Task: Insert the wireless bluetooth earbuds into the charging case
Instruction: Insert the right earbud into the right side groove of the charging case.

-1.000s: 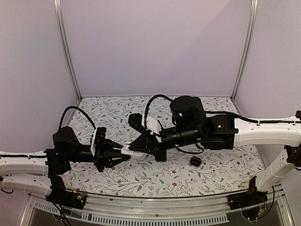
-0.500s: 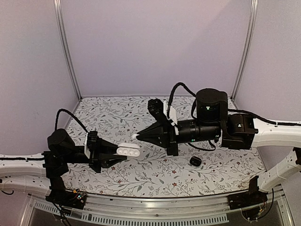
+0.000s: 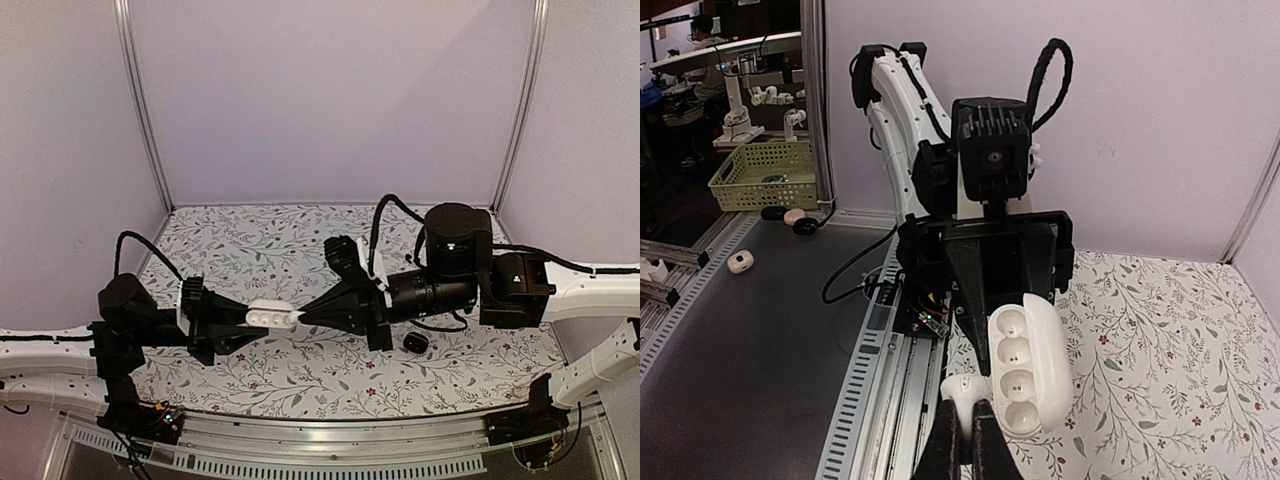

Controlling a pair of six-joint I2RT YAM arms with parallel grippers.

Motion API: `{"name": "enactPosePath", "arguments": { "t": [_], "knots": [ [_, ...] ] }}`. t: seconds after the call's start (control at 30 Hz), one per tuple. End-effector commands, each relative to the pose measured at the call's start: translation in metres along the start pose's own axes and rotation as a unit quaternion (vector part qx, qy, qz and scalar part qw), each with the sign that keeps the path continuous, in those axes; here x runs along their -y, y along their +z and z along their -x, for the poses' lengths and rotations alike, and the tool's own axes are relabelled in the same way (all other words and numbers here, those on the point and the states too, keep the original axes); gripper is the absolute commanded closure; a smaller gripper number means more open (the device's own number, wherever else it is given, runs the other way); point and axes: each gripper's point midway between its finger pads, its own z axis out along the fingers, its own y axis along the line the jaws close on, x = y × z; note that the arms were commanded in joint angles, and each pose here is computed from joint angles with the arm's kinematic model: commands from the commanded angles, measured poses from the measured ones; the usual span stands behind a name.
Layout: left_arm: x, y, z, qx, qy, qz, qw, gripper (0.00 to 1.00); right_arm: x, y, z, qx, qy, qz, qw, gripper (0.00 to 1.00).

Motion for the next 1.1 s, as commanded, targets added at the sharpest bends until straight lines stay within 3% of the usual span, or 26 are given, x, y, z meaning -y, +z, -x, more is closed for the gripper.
{"name": "enactPosePath", "arguments": {
  "t": [0.0,0.33,1.07],
  "knots": [
    [0.004,-0.001,0.007,0.016,-0.005,-0.004,1.0,1.0,-0.001,0.002,0.001,-0.003,-0.011,-0.01,1.0,1.0],
    [0.006,0.002,0.009,0.013,-0.02,-0.016,1.0,1.0,0.013,0.021,-0.012,-0.053,-0.021,-0.047,0.997,1.0],
    [0.009,0.001,0.015,0.02,-0.03,-0.025,0.999,1.0,0.014,0.034,-0.031,-0.104,-0.064,-0.069,0.99,1.0]
  ]
}}
